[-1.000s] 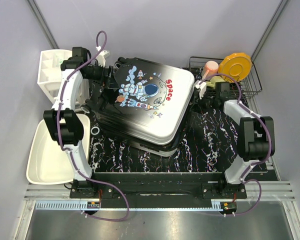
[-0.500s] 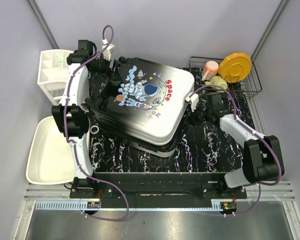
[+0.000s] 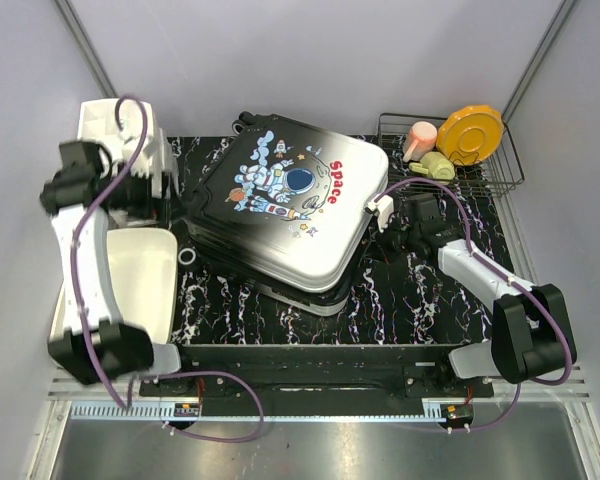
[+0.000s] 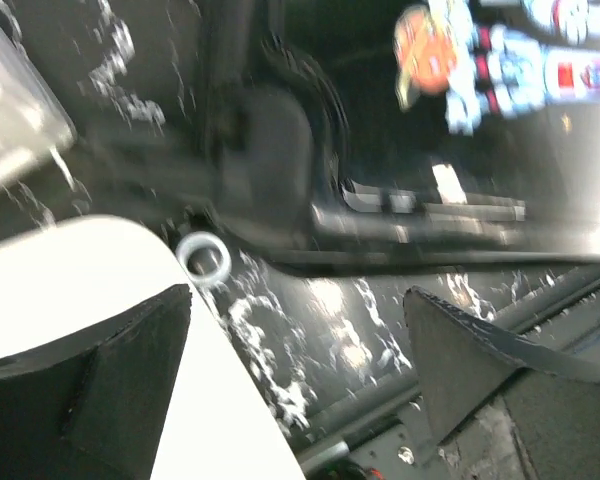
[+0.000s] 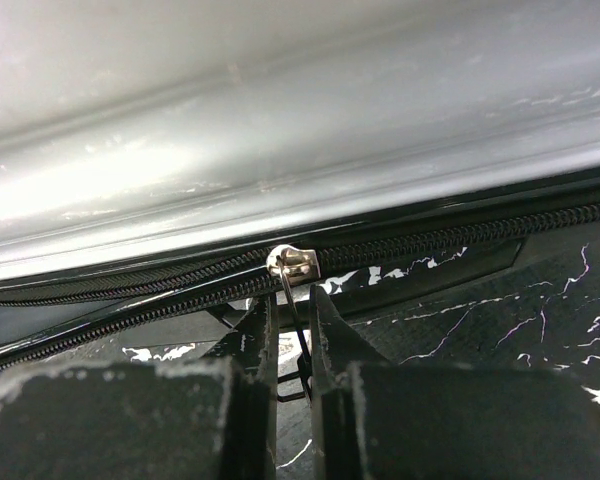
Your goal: Open, take out, and arrange the luggage
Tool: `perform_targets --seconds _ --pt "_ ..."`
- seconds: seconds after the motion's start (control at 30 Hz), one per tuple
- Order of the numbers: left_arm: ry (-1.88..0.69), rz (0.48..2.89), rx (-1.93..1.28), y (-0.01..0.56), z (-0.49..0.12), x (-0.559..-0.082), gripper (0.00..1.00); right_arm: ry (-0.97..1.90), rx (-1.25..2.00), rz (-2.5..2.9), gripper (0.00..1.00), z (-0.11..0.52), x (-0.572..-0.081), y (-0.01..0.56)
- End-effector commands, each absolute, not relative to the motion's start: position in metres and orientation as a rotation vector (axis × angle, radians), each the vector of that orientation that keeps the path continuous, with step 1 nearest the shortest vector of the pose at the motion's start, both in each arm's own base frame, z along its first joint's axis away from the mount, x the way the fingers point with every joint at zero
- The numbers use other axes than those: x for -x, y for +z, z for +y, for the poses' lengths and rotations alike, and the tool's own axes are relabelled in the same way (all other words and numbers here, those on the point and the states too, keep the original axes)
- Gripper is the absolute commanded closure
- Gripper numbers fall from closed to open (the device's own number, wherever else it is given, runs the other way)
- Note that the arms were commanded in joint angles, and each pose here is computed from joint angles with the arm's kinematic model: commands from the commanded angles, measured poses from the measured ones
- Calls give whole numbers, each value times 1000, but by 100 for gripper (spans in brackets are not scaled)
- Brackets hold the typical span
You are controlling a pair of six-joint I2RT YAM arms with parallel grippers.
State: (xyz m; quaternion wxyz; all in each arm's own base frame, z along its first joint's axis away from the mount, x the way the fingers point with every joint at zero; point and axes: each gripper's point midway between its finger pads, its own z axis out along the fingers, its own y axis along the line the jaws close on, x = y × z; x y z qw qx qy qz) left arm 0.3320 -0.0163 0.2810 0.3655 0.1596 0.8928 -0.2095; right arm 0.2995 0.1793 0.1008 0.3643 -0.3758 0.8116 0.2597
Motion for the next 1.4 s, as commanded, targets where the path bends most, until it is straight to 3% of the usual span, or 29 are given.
perform_targets --seconds 0.0,0.13,0.3,0.6,0.83,0.93,1.1,1.2,1.37 --pt "-640 2415 -325 239 -25 -250 11 850 1045 1932 100 222 -288 126" --pt "-750 2504 -260 192 -36 -223 22 844 1032 1930 100 221 -289 130" --pt "-805 2533 -332 161 -49 -247 35 838 1020 1937 100 220 -288 131" --pt "-791 2438 -343 148 -67 -372 40 900 976 1948 100 229 -293 129" --pt "-690 2311 -464 200 -53 -449 39 972 908 1936 100 265 -308 134" --pt "-703 2286 -497 222 -58 -442 36 953 874 1927 100 271 -319 147" --pt "-608 2115 -668 278 -69 -379 29 784 826 1971 100 236 -341 157" --pt "-582 2035 -809 282 -92 -329 20 721 730 2019 100 205 -361 159" --pt "-502 1895 -1070 278 -131 -274 15 694 724 2044 100 198 -363 159"
